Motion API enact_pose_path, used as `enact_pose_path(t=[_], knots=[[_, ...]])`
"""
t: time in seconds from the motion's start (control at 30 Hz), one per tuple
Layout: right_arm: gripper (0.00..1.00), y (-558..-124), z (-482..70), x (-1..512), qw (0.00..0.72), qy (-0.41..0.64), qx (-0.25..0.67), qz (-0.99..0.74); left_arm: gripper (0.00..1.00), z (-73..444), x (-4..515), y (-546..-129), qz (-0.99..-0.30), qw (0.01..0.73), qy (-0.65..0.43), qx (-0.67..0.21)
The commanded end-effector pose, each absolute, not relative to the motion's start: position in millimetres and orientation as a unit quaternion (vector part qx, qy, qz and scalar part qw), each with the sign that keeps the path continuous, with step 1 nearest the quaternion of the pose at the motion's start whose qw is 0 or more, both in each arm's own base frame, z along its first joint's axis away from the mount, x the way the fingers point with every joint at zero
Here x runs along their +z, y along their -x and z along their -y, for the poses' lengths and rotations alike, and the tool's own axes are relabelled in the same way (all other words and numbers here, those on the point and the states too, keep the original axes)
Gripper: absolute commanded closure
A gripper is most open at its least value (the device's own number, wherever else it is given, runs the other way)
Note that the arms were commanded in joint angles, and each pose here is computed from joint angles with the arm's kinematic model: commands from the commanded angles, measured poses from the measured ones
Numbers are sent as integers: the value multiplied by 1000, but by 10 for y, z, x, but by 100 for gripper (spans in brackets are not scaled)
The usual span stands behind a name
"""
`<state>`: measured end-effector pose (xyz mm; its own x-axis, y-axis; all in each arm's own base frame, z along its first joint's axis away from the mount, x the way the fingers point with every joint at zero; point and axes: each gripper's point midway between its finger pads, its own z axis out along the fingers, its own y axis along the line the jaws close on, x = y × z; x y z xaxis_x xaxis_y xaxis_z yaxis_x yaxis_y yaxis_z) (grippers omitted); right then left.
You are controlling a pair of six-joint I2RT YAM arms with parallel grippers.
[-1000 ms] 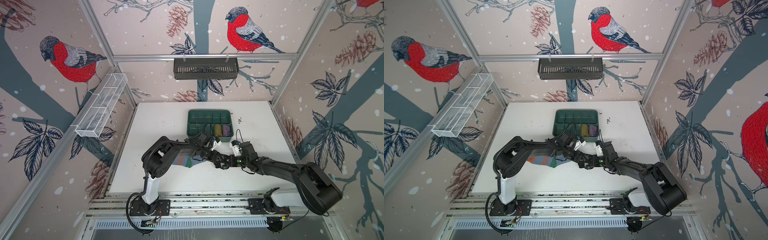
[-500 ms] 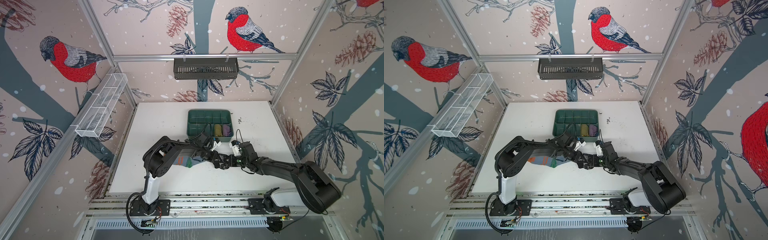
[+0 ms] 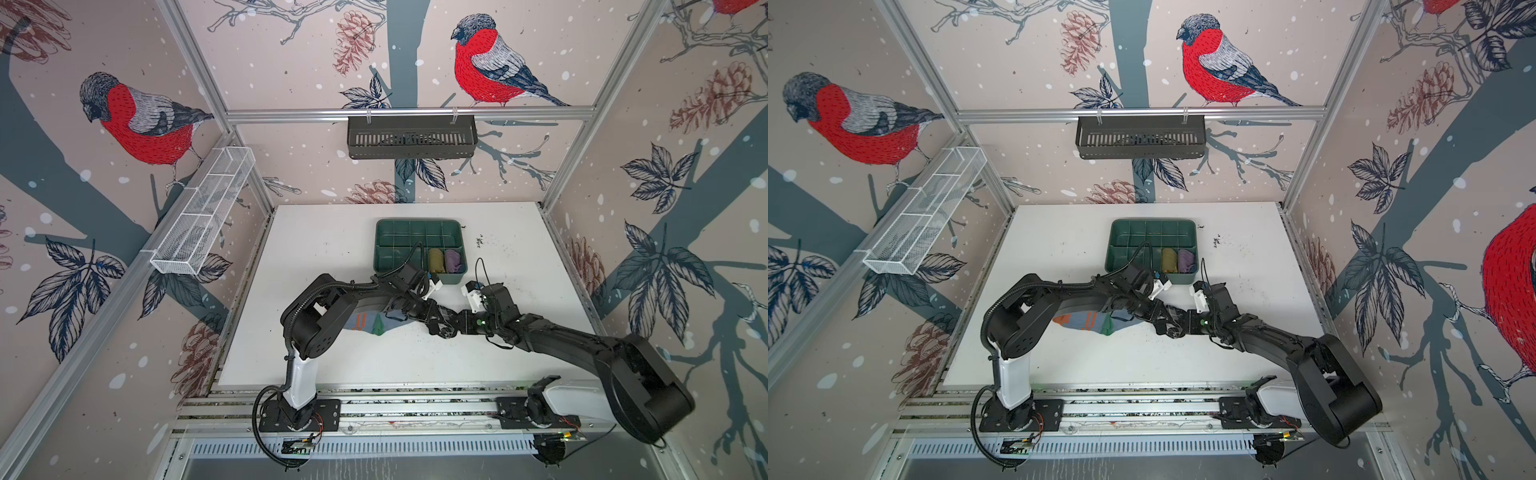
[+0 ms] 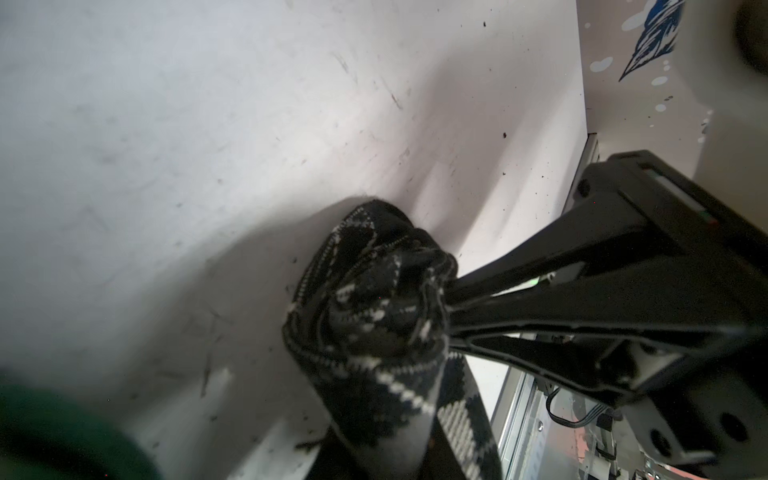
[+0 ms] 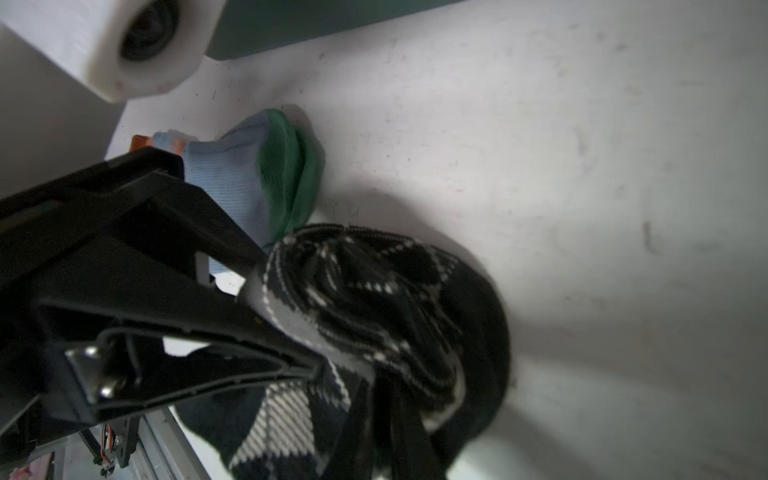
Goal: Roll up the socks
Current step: 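Lift the rolled argyle sock with the left gripper while right gripper releases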
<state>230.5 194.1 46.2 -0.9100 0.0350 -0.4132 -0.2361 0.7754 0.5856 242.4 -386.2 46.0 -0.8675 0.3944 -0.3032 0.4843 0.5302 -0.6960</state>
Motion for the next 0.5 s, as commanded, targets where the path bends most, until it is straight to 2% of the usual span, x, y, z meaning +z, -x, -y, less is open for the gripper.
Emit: enact_pose_path(t=[0.0,0.27,0.47], knots=[[86,-2290,-1784,563,202,39,310,-928,100,3789,533,-2468,-883,66,-258,-387],[86,-2683,-1502,1229,294,28,312,-903,100,3795,1101,-2651,-877,119,-276,-374],[86,-2840,-1538,1425,315,37,324,-891,100,3710,1699,-3006,-860,190,-272,-387]])
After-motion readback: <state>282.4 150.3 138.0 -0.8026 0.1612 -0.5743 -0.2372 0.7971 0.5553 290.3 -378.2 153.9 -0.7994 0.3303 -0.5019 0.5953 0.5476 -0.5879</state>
